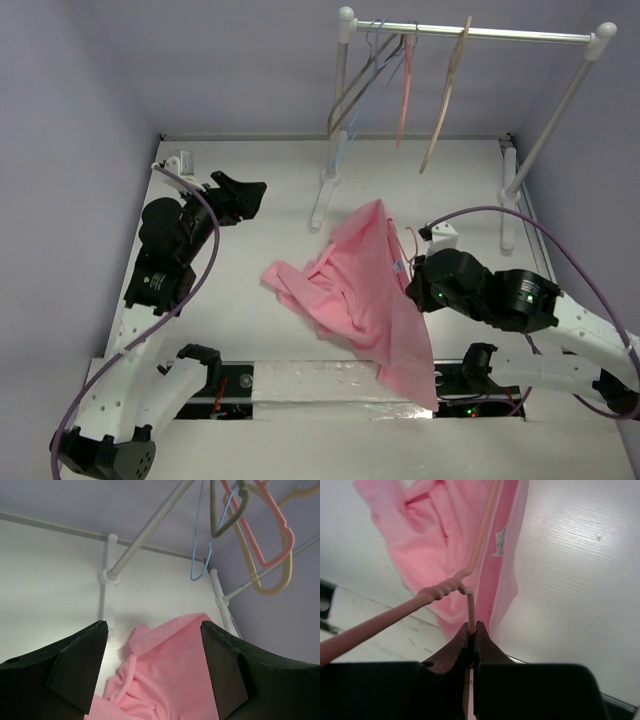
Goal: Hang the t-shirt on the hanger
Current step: Place the hanger at the clothesline.
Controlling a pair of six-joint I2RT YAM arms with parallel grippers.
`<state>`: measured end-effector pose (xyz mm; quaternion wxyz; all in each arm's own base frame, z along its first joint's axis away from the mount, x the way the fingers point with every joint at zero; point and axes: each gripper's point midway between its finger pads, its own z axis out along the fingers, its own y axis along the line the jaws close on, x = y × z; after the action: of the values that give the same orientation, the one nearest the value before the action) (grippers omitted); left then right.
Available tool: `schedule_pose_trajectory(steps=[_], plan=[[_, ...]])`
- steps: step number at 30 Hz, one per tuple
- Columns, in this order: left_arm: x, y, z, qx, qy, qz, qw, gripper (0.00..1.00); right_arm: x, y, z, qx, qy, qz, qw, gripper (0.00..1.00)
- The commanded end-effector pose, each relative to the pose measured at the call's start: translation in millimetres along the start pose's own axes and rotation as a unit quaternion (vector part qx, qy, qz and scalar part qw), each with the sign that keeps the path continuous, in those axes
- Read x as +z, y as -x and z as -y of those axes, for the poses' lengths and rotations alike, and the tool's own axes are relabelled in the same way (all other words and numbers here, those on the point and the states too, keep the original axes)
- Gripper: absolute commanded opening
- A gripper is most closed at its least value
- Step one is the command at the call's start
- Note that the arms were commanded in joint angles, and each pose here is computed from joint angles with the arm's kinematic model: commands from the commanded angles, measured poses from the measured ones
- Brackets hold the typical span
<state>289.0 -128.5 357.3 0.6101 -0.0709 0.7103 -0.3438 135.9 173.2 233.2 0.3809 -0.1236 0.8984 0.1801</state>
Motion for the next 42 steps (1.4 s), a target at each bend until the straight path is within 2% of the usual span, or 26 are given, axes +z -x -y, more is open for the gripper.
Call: schedule_pose_trajectory(steps=[1,8,11,16,18,20,22,23,28,30,35,42], plan=[[-9.6,-15.8,-1.4,0.042,-0.018,-0.02,0.999,0.72,-5.8,18.8,29.1,0.029,-0.091,0.04,0.995,0.0],[-31.2,-40.3,-13.2,0.086,-0.021,-0.043,0.995,0.73,-33.2,28.7,56.6,0.058,-0.138,0.065,0.987,0.0],[-38.2,-49.4,-13.7,0.097,-0.031,-0.054,0.993,0.74,-36.6,30.7,62.6,0.063,-0.155,0.066,0.984,0.0],[-46.0,-57.4,-18.6,0.11,-0.034,-0.05,0.992,0.75,-37.5,47.8,94.3,0.062,-0.233,0.072,0.968,0.0],[-47.8,-58.7,-18.0,0.112,-0.039,-0.048,0.992,0.76,-26.9,61.0,97.6,0.065,-0.229,0.076,0.968,0.0],[-49.1,-59.6,-17.4,0.114,-0.041,-0.051,0.991,0.77,-19.6,86.3,125.0,0.07,-0.255,0.093,0.96,0.0],[-51.3,-61.4,-19.6,0.118,-0.038,-0.052,0.991,0.79,-13.2,103.7,134.6,0.061,-0.249,0.095,0.962,0.0],[-52.0,-61.6,-20.7,0.12,-0.035,-0.053,0.991,0.79,-14.6,121.7,147.2,0.076,-0.259,0.124,0.955,0.0],[-57.7,-60.6,-20.5,0.124,-0.036,-0.045,0.991,0.88,-18.2,181.6,155.5,0.069,-0.243,0.179,0.951,0.0],[-59.6,-59.9,-19.3,0.125,-0.038,-0.043,0.991,0.89,-14.9,199.5,161.4,0.07,-0.24,0.191,0.949,0.0],[-62.5,-62.6,-14.8,0.126,-0.05,-0.045,0.99,0.89,-45.7,248.3,177.7,0.082,-0.229,0.267,0.932,0.0],[-67.4,-60.4,-7.2,0.13,-0.068,-0.038,0.988,0.94,-66.7,290.3,187.2,0.068,-0.198,0.318,0.925,0.0]])
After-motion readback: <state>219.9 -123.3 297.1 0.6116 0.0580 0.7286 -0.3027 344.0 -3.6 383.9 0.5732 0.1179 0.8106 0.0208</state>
